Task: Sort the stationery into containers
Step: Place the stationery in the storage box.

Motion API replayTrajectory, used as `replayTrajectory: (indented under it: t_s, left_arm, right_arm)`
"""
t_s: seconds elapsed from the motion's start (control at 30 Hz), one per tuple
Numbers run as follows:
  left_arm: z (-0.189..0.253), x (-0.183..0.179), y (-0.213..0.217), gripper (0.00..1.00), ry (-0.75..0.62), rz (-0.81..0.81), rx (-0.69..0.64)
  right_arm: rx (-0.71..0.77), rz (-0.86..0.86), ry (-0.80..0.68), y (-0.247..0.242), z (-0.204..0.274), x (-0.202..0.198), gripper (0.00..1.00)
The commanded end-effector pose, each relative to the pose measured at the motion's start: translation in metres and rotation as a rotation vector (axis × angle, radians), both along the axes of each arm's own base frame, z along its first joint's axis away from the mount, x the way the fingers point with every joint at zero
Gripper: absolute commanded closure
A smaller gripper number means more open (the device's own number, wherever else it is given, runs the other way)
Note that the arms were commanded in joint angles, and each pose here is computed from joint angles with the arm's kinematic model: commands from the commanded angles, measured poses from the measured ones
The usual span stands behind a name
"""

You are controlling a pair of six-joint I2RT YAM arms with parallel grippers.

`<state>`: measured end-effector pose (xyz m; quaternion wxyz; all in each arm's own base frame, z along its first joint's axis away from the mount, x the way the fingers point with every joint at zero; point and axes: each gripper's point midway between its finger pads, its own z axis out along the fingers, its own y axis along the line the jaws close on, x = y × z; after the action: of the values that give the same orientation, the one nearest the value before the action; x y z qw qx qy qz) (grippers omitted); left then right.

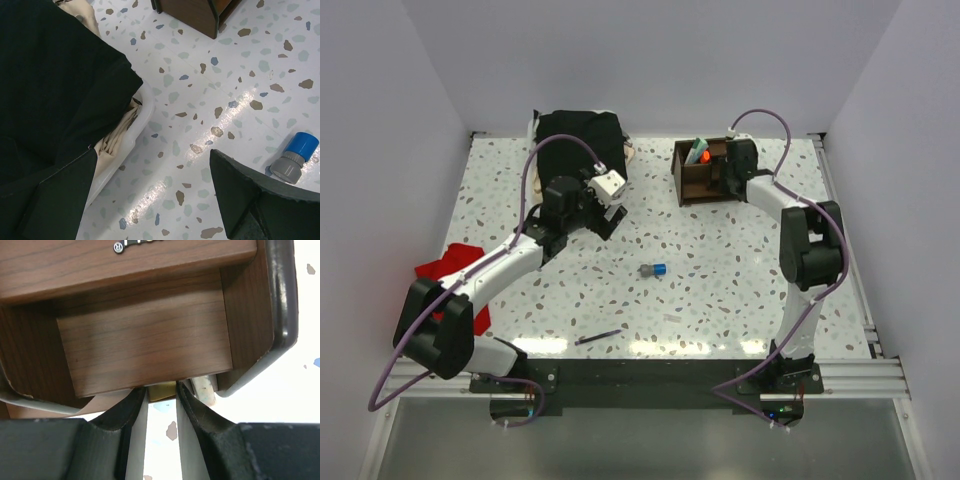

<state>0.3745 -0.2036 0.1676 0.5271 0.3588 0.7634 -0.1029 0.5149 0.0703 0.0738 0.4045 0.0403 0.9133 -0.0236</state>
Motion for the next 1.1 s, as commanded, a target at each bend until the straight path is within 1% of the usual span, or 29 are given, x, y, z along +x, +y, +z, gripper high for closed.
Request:
replayTrajectory:
  t_s: [0.0,0.1,0.27,0.33,0.4,0.47,0.73,0.83,0.93,1.0,1.03,1.07]
  left_arm:
    - [0.027,0.011,-0.008,0.00,-0.064,-0.009,-0.049]
    - [0.028,0.012,-0.008,0.00,-0.066,-0.009,-0.051]
    - [0.030,0.011,-0.009,0.00,-0.070,-0.014,-0.057]
    - [0.030,0.011,-0.009,0.00,-0.070,-0.014,-0.057]
    - [0.030,0.010,-0.009,0.00,-0.069,-0.015,-0.058]
    - [0.031,0.009,-0.009,0.00,-0.068,-0.016,-0.059]
    - [0.037,0.007,-0.010,0.00,-0.079,-0.028,-0.068]
    - [0.040,0.006,-0.011,0.00,-0.084,-0.036,-0.072]
    - [0.039,0.001,-0.009,0.00,-0.086,-0.048,-0.059]
    - [0.043,-0.004,-0.007,0.00,-0.097,-0.058,-0.049]
    - [0.040,-0.009,-0.008,0.00,-0.096,-0.096,-0.028]
    - [0.042,-0.014,-0.008,0.00,-0.104,-0.125,-0.018]
  right_arm:
    - [0.020,-0.024,-0.093,0.002,0.026,0.022,0.80]
    - [0.017,-0.022,-0.092,0.002,0.026,0.020,0.72]
    - [0.017,-0.026,-0.083,0.000,0.027,0.013,0.68]
    - [0.016,-0.025,-0.080,0.000,0.027,0.011,0.64]
    - [0.012,-0.030,-0.081,-0.002,0.027,0.010,0.52]
    - [0.011,-0.030,-0.078,-0.002,0.026,0.008,0.44]
    - [0.015,-0.021,-0.087,-0.002,0.038,0.002,0.41]
    - [0.032,-0.011,-0.058,0.000,0.038,-0.011,0.41]
    - [0.062,0.015,-0.035,0.003,0.045,-0.031,0.41]
    - [0.103,0.112,0.001,0.017,0.049,-0.053,0.39]
    - [0.116,0.149,0.015,0.020,0.050,-0.061,0.38]
    - [0.148,0.209,0.053,0.029,0.049,-0.079,0.36]
